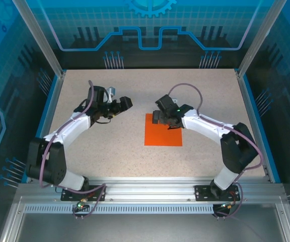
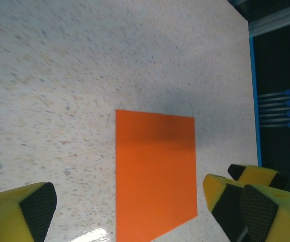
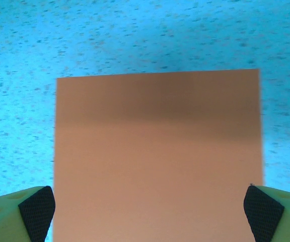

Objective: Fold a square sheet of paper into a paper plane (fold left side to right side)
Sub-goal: Move the square sheet of paper to the center of the table, then pick up the square sheet of paper from the center of the table.

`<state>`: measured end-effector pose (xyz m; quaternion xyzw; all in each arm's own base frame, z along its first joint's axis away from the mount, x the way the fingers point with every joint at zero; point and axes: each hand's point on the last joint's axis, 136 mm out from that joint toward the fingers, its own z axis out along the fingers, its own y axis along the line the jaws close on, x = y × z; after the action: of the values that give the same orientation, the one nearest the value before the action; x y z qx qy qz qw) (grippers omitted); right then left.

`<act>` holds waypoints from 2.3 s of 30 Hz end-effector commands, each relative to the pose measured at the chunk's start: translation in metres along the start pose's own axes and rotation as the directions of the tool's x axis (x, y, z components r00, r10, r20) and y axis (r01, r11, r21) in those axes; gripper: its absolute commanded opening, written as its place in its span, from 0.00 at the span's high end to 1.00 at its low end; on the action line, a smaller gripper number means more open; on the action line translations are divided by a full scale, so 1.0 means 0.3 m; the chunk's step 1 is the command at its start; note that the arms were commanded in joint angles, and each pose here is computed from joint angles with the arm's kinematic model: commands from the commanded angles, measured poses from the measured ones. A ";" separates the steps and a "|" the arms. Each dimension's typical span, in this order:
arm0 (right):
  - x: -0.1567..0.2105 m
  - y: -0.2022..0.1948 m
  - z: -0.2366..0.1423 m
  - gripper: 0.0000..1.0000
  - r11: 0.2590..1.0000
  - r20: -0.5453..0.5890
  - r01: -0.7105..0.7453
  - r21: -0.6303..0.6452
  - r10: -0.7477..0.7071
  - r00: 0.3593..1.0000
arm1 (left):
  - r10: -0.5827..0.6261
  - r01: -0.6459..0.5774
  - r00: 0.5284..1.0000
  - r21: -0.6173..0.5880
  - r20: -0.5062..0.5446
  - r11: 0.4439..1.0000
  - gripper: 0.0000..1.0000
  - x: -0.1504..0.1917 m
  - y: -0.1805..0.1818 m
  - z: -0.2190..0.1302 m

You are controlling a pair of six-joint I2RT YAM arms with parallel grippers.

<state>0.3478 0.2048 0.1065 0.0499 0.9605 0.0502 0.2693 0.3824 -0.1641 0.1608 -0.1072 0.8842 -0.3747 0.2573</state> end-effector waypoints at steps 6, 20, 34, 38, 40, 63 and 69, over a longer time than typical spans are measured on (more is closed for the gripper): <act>0.046 -0.128 0.016 0.00 0.996 -0.028 -0.006 -0.091 0.003 1.000 | 0.007 0.025 0.959 0.109 -0.283 0.994 0.15 0.205 -0.123 0.201; 0.068 -0.160 0.162 0.00 0.993 -0.133 -0.056 -0.100 0.042 0.990 | -0.049 0.051 0.883 -0.009 -0.467 0.999 0.23 0.412 -0.065 0.365; 0.000 -0.179 0.270 0.00 1.000 -0.153 -0.007 -0.015 0.005 0.988 | -0.107 0.057 0.848 -0.111 -0.519 0.992 0.30 0.488 0.036 0.409; 0.004 -0.183 0.293 0.00 1.000 -0.175 -0.007 -0.001 0.007 0.985 | -0.114 0.058 0.845 -0.123 -0.523 0.991 0.38 0.496 0.052 0.416; 0.015 -0.185 0.299 0.00 1.000 -0.186 -0.013 0.002 0.013 0.982 | -0.115 0.055 0.844 -0.129 -0.523 0.990 0.44 0.499 0.058 0.418; 0.138 -0.085 0.217 0.07 0.995 -0.261 0.012 -0.101 -0.038 0.965 | -0.124 0.053 0.852 -0.151 -0.509 0.987 0.59 0.489 0.069 0.426; 0.126 -0.075 0.210 0.19 0.993 -0.257 0.030 -0.111 -0.058 0.965 | -0.110 0.048 0.859 -0.134 -0.500 0.990 0.58 0.478 0.052 0.420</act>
<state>0.3541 0.1865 0.0225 0.0207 0.9833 0.0934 0.1548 0.3296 -0.2854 0.0252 -0.0458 0.9311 -0.3618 -0.0009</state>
